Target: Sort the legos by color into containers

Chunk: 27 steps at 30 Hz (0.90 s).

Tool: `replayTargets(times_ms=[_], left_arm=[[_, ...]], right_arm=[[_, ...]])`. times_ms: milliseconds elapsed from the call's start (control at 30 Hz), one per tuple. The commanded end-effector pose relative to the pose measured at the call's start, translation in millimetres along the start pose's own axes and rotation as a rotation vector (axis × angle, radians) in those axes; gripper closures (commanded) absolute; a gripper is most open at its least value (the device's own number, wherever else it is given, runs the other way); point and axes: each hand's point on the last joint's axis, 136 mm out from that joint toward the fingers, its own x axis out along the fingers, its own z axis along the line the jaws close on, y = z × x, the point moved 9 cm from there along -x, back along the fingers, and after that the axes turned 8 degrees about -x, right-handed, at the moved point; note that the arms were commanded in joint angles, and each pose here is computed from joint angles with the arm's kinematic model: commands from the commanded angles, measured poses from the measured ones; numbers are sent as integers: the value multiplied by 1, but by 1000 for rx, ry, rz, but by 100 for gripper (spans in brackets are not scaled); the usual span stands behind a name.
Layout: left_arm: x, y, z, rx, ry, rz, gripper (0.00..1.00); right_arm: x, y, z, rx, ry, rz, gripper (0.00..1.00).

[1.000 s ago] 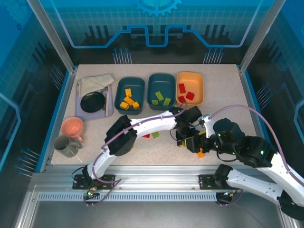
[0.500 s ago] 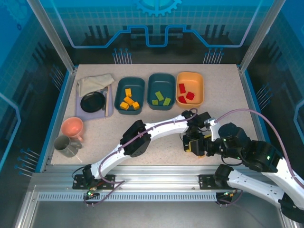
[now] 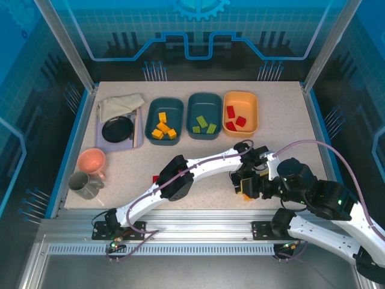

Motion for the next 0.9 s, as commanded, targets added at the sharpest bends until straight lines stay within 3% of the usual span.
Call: replayTargets(times_ms=[0,200,333,567,867], left_arm=[[-1,-7,19,-53,-100,-45,56],[2,-14,30,-49,-149,-57,66],[-17,-20,36,-53,-112,-107,76],[-116,-46,64,-87,16,-270,76],[-235,-124,156,-152,85,-465,74]], right_arm=[[-2,3,1,-1,-24,-13,28],[-3,4,0,0,-27,-19,28],[-3,0,2,-11,-35,-36,27],[1,-16,12,-59,-64,-70,27],[58,-63,42,-115,-159,-111,26]])
